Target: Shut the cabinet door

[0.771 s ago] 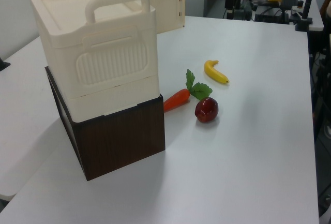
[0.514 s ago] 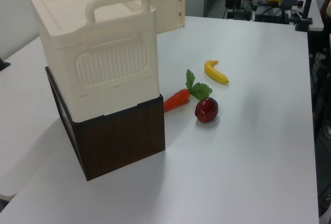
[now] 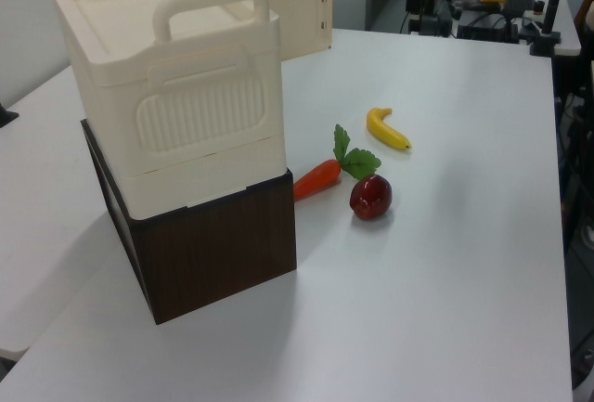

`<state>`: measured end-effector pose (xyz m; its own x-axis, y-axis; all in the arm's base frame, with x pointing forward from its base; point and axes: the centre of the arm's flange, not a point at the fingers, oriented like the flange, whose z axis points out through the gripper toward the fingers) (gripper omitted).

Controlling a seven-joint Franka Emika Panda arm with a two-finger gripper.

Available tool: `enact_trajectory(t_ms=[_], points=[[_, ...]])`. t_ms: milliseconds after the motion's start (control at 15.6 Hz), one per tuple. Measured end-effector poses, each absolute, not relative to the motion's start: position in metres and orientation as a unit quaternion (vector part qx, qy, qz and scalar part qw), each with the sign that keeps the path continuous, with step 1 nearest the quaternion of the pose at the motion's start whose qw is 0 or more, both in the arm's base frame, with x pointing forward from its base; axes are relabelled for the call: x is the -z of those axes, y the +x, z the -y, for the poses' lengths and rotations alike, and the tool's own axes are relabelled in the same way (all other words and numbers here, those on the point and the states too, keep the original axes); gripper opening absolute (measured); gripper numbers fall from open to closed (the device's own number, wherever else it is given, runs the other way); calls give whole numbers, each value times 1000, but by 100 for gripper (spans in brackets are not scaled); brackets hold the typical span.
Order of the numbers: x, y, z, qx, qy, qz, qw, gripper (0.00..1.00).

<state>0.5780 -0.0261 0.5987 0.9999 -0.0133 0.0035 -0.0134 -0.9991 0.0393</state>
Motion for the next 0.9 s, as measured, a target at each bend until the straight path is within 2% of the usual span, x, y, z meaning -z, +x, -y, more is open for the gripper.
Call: enact_trajectory(t_ms=[64, 193, 386, 643, 900], points=[[-599, 578, 26, -2, 1000, 7, 20, 94], [-598, 579, 26, -3, 1000, 6, 20, 77], [-596, 581, 26, -3, 1000, 6, 20, 41], [-593, 583, 25, -3, 1000, 6, 20, 2], [-594, 588, 25, -13, 1000, 6, 17, 1]])
